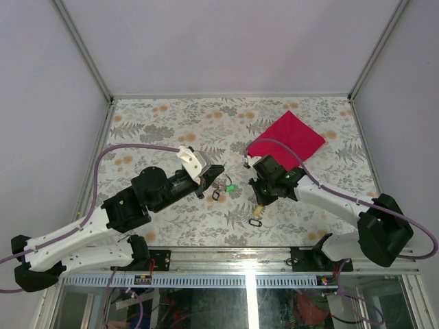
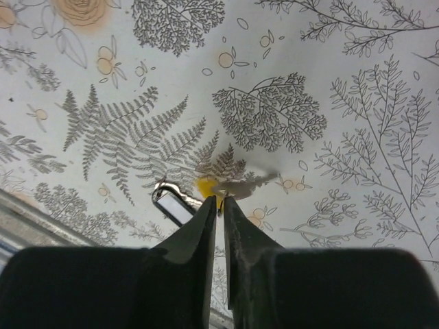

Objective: Put the keys on the keyring

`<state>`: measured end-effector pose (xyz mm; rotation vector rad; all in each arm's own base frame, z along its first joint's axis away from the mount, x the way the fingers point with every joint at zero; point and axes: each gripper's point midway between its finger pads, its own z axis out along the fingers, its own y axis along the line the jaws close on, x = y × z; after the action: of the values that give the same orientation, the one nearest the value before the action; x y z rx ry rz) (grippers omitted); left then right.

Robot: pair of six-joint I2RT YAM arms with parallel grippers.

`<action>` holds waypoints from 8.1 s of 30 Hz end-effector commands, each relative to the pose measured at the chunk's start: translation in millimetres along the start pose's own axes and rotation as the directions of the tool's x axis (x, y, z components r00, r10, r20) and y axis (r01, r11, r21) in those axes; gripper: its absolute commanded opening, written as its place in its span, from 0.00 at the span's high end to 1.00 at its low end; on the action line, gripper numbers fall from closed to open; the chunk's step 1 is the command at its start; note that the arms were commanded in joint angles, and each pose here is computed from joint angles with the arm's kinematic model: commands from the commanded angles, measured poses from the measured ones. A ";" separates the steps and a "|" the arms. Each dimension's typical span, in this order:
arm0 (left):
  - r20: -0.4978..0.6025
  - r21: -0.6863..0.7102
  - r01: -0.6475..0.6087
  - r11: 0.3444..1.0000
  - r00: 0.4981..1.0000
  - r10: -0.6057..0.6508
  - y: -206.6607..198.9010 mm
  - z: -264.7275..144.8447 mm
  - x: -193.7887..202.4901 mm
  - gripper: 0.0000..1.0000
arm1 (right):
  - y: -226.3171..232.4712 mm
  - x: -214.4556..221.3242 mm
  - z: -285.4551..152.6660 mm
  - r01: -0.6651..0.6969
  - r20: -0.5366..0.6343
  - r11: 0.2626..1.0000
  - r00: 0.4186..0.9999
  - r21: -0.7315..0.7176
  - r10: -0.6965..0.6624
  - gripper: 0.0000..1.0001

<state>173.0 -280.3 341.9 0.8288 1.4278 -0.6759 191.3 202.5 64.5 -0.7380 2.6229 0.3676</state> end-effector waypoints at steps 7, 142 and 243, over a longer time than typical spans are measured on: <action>0.002 -0.043 0.015 0.999 1.000 -0.015 5.9 -0.4 1.2 1.00 | -3.8 -47.1 -18.0 -0.077 0.201 0.996 0.977 0.051 0.065 0.63; 0.034 -0.039 -0.212 0.977 0.976 0.213 4.2 41.0 -11.5 0.68 | 115.0 -160.6 -246.7 0.119 0.639 0.774 0.649 -0.622 0.414 1.00; -0.188 -0.196 -0.116 0.974 0.979 0.078 25.2 38.6 48.3 1.00 | -18.9 -33.4 -80.1 -0.435 0.414 0.901 0.821 0.004 0.394 0.57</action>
<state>214.3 -293.8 282.1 0.8739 1.5764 -0.3530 207.7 183.1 179.2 -0.0913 2.2501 0.5499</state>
